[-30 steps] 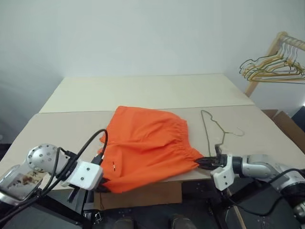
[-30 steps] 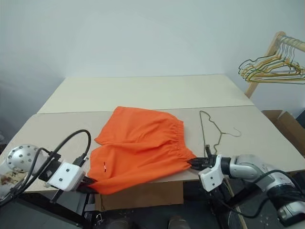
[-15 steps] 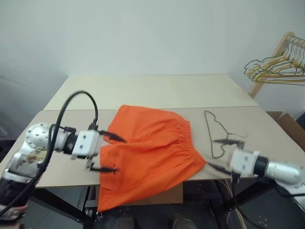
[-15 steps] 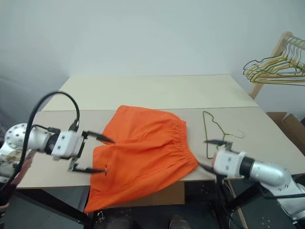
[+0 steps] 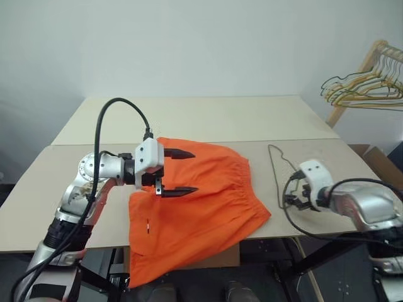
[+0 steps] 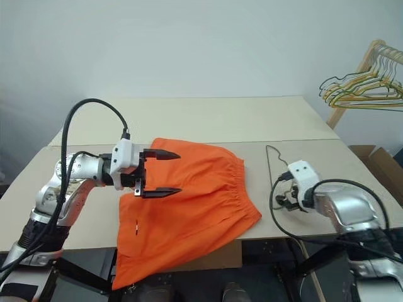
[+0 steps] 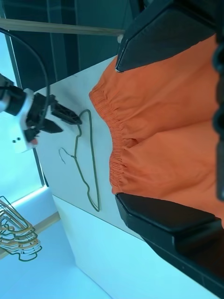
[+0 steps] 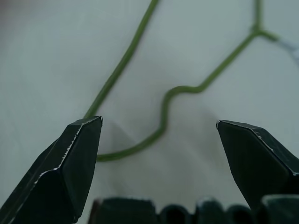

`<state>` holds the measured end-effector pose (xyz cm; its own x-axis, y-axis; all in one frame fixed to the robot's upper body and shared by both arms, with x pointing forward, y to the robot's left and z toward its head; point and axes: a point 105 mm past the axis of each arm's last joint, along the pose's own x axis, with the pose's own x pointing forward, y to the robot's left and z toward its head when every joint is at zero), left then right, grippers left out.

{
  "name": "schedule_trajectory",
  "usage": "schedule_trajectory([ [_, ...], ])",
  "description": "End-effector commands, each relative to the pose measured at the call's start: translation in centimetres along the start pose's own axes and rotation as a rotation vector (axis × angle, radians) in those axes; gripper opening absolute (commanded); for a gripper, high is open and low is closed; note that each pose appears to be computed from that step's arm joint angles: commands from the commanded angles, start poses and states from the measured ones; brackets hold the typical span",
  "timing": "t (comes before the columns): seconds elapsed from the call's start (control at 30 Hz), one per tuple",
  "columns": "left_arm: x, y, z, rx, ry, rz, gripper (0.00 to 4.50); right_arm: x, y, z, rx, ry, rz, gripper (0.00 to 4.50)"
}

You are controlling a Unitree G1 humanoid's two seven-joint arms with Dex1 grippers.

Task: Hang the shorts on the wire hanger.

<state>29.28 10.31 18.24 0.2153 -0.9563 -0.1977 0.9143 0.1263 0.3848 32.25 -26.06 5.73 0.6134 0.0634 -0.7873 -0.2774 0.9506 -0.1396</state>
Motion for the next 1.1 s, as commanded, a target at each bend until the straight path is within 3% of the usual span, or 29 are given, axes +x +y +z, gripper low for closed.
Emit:
schedule_trajectory([
  [0.03,0.0,0.6,1.0,0.049,-0.017,0.010,4.50,0.5,-1.1,0.5,0.005,0.029,-0.041,4.33],
  [0.1,0.0,0.6,1.0,0.051,-0.018,0.010,4.50,0.8,-1.5,0.4,0.059,0.051,-0.051,3.99],
  [0.23,-0.1,0.5,0.9,0.063,-0.014,0.013,4.50,0.6,-2.1,0.2,0.168,0.066,-0.042,2.66],
  [0.47,0.0,0.5,0.9,0.081,-0.019,0.010,4.50,-0.5,-2.8,-0.2,0.189,0.066,-0.073,0.19],
  [0.5,0.0,0.6,0.9,0.084,-0.020,0.011,4.50,-0.7,-3.0,0.1,0.178,0.050,-0.082,0.03],
  [0.63,0.3,1.8,1.2,0.092,-0.035,0.045,4.50,-3.2,-4.6,3.6,-0.085,-0.151,-0.266,0.03],
  [0.7,0.4,2.5,1.4,0.080,-0.047,0.068,4.50,-5.2,-5.0,6.2,-0.341,-0.312,-0.395,0.03],
  [0.8,0.8,3.8,2.1,0.078,-0.074,0.102,4.50,-7.9,-3.3,9.0,-0.750,-0.525,-0.483,0.03],
  [0.93,1.0,5.9,3.2,0.079,-0.101,0.136,4.50,-8.5,-0.6,8.2,-1.437,-0.604,-0.540,0.03],
  [1.1,1.2,7.9,4.2,0.069,-0.114,0.155,4.50,-8.3,0.3,7.9,-1.667,-0.699,-0.552,0.03],
])
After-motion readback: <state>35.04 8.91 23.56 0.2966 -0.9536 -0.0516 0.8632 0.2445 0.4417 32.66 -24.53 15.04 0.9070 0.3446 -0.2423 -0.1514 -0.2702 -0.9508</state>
